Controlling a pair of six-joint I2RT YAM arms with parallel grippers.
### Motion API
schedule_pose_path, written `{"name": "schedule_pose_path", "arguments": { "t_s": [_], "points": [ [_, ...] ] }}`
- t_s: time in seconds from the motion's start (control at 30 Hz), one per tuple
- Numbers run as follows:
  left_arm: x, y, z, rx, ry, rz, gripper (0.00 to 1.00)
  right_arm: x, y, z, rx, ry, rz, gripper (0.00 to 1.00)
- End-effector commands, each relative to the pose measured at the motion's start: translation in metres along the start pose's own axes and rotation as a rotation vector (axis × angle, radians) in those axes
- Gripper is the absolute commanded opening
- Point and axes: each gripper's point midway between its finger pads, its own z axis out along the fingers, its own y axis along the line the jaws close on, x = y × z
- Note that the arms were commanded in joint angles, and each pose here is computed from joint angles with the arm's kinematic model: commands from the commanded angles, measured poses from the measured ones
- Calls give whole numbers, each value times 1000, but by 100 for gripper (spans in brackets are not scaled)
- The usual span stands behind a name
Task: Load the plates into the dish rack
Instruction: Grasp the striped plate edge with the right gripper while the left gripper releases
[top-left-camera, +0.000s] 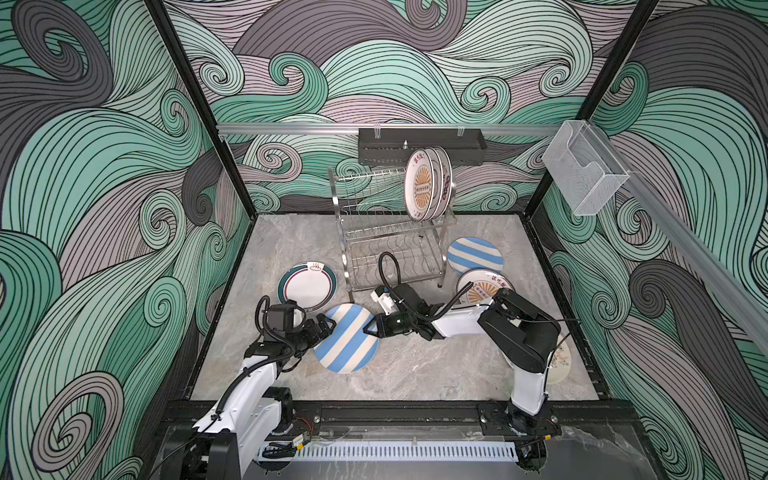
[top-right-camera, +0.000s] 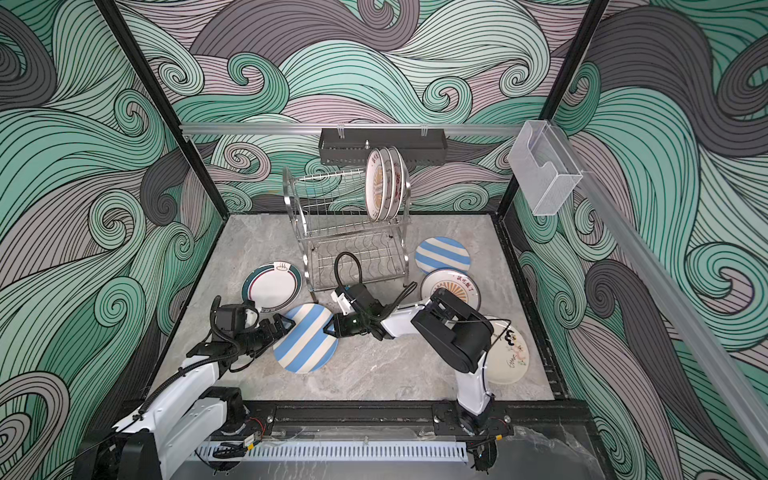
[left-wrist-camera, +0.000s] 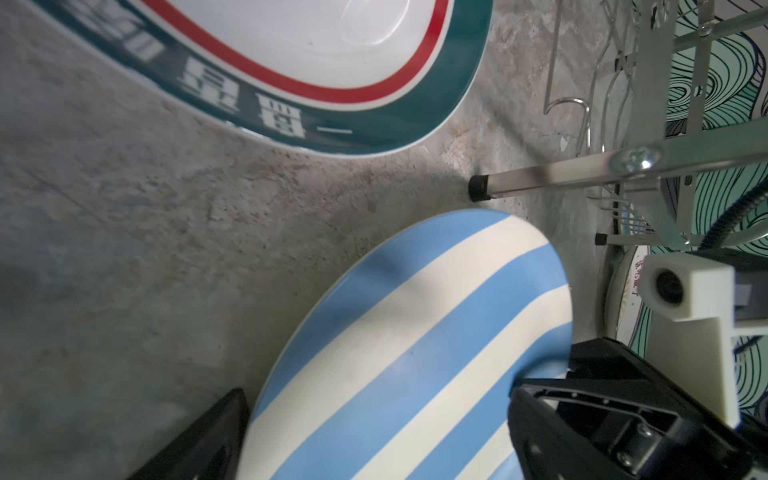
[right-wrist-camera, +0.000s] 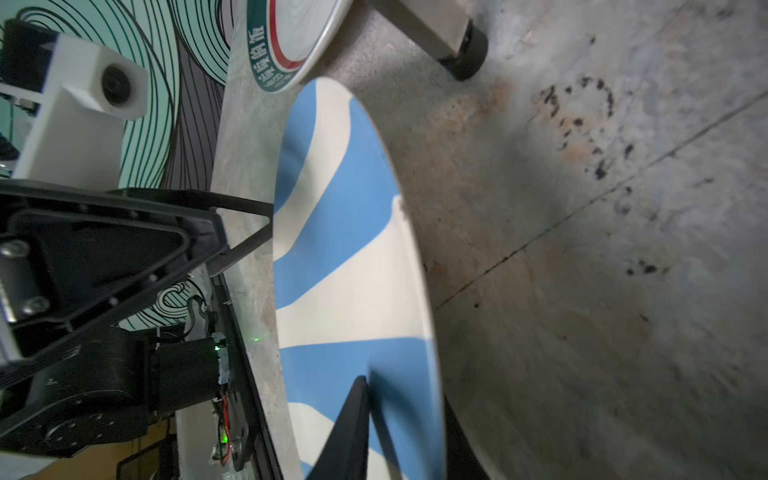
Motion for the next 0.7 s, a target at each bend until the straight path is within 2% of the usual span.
{"name": "schedule_pose_path", "arguments": {
  "t_s": [0.0, 0.07, 0.13, 0.37, 0.53, 0.67],
  "points": [
    [0, -15, -1, 58, 12, 42, 99, -6, 9, -9, 4, -39, -38, 17],
    [-2, -15, -1, 54, 5, 46, 99, -8, 11, -13, 8, -50, -45, 14],
    [-6, -5, -3, -10, -13, 7, 99, -9, 13, -19, 15, -61, -51, 11],
    [-29, -8, -14, -77, -80, 16, 99, -10, 22, -47, 43, -102, -76, 1],
    [-53, -21, -23, -81, -159, 64, 99, -10, 29, -84, 101, -153, -119, 0],
    [-65, -30, -27, -90, -164, 87, 99, -13, 42, -130, 174, -207, -183, 0]
  ]
}}
